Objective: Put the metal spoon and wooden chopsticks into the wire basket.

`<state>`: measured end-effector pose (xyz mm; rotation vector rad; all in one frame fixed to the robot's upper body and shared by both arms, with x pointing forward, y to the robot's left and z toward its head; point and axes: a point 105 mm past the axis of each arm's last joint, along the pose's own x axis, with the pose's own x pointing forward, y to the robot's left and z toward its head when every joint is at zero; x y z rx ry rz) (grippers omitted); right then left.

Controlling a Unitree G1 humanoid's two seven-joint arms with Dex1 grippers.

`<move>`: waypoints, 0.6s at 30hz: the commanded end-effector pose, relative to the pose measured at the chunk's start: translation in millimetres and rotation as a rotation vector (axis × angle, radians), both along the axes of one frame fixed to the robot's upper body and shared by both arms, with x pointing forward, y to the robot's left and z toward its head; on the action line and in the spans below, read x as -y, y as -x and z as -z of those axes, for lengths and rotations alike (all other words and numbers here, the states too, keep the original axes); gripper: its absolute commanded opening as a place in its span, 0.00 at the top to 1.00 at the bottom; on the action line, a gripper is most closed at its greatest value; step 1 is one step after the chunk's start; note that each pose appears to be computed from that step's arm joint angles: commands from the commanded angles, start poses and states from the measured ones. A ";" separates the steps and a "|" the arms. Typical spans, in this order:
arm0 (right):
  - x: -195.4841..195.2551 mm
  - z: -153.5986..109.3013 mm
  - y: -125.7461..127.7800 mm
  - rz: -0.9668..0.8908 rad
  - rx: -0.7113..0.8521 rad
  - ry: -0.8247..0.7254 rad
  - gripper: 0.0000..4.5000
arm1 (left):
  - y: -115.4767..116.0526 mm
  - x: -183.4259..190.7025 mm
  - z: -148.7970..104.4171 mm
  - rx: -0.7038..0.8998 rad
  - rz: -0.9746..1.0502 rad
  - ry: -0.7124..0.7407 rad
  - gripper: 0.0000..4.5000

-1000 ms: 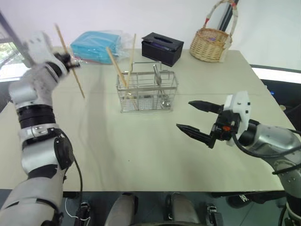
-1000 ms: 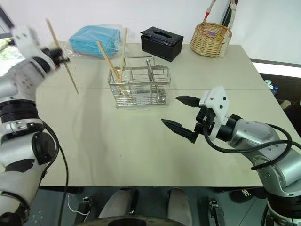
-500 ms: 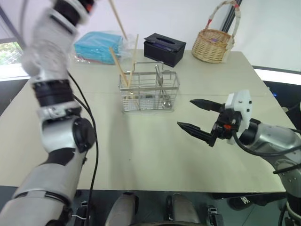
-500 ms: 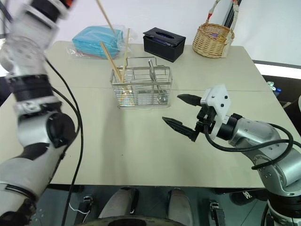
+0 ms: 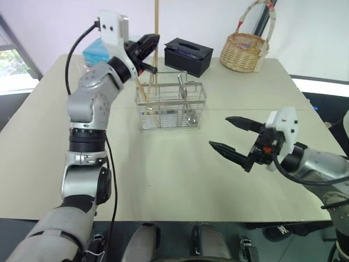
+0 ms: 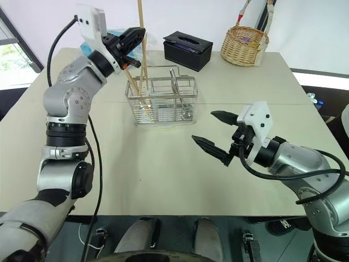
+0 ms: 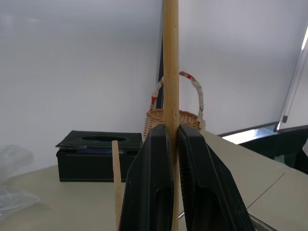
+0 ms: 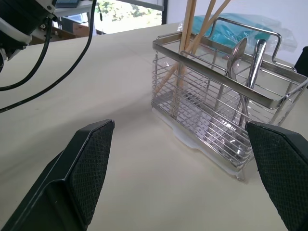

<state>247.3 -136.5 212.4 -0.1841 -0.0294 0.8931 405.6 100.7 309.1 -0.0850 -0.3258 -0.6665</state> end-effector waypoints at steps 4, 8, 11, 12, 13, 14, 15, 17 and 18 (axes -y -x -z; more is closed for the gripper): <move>-0.3 -12.8 0.6 -0.008 0.055 0.005 0.00 | 10.2 7.2 11.5 0.026 0.004 -0.031 0.73; 0.2 -13.7 -1.2 -0.011 0.056 0.005 0.00 | 12.4 5.2 13.5 0.026 -0.011 -0.027 0.29; 0.8 -13.9 -2.9 -0.013 0.056 0.006 0.00 | 13.1 0.8 11.7 0.032 -0.026 -0.020 0.02; 1.1 -14.0 -3.9 -0.014 0.056 0.007 0.00 | 13.5 -3.0 8.2 0.044 -0.037 -0.014 0.02; 1.6 -14.1 -4.9 -0.014 0.055 0.007 0.00 | 13.8 -6.7 4.8 0.055 -0.050 -0.009 0.02; 2.0 -14.2 -5.8 -0.014 0.055 0.007 0.00 | 14.1 -11.7 0.9 0.060 -0.063 0.002 0.02; 2.3 -14.2 -6.6 -0.015 0.055 0.007 0.00 | 14.1 -16.3 -2.3 0.063 -0.074 0.011 0.02; 2.8 -14.0 -8.1 -0.018 0.054 0.009 0.00 | 13.2 -27.0 -8.5 0.066 -0.106 0.028 0.02; 2.5 -14.0 -8.5 -0.021 0.054 0.009 0.00 | 12.9 -32.7 -11.6 0.068 -0.125 0.037 0.02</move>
